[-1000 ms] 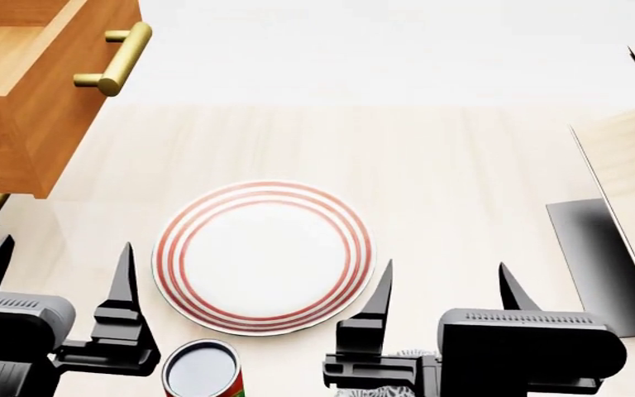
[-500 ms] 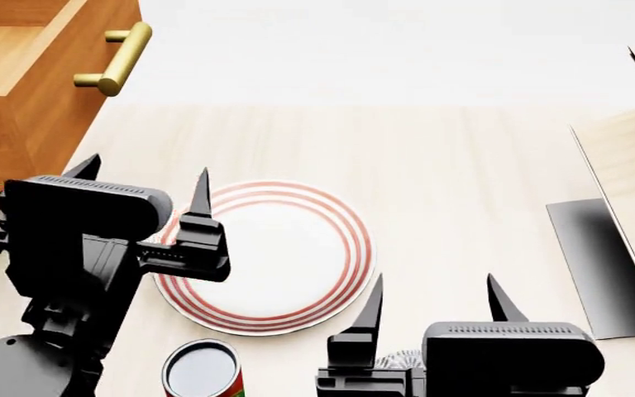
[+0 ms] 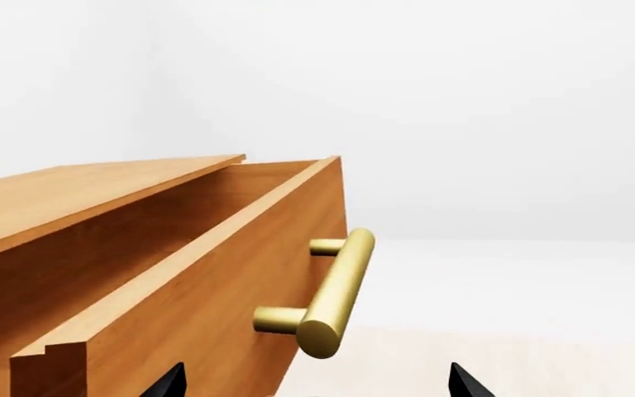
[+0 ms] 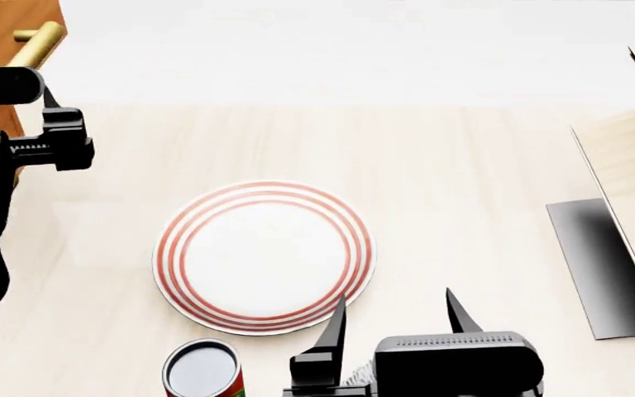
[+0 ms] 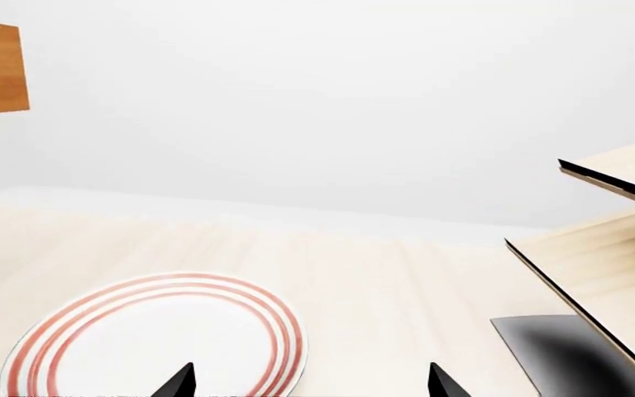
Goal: Close the top drawer of the cabinet.
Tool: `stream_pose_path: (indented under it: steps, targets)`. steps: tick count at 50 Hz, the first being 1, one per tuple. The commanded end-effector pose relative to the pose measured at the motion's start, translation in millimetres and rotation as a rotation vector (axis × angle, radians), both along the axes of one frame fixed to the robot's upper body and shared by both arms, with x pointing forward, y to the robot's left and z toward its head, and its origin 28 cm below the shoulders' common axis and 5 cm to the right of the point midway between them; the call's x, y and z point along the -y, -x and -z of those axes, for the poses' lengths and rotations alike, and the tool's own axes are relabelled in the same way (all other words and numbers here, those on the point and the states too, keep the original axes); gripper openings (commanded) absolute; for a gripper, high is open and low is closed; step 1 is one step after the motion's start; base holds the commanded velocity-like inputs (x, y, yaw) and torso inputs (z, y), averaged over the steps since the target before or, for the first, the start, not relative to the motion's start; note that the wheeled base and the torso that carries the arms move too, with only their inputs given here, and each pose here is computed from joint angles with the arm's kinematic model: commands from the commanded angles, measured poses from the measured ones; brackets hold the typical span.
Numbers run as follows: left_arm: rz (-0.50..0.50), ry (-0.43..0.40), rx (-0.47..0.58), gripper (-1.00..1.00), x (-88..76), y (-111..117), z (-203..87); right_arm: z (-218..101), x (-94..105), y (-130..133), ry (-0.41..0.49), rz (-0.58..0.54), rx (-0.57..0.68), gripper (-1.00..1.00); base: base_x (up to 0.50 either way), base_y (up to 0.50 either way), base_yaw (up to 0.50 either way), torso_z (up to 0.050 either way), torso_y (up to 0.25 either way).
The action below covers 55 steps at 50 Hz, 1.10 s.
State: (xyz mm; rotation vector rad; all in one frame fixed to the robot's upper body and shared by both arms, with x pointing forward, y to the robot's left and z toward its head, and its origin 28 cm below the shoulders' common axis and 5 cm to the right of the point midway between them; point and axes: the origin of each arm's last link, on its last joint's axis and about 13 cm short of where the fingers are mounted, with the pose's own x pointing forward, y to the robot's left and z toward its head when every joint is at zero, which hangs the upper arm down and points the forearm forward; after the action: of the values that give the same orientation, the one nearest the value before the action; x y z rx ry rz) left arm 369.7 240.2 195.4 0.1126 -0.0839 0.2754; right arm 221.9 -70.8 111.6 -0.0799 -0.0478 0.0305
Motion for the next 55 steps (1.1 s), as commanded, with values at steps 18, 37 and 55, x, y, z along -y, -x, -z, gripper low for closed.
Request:
stream_pose_path:
  steps: [18, 37, 55]
  targets:
    - [-0.216, 0.099, 0.007, 1.00, -56.6, -13, -12, 3, -3.2, 2, 0.007, -0.009, -0.012, 1.00, 0.00, 0.00, 0.00, 0.000, 0.000]
    - [-0.360, 0.126, 0.005, 1.00, -84.9, -12, -15, 6, -3.3, -1, 0.008, -0.007, -0.022, 1.00, 0.00, 0.00, 0.00, 0.000, 0.000]
    - [-0.349, 0.119, 0.003, 1.00, -83.8, -12, -13, 6, -3.5, 0, 0.006, -0.011, -0.022, 1.00, 0.00, 0.00, 0.00, 0.000, 0.000]
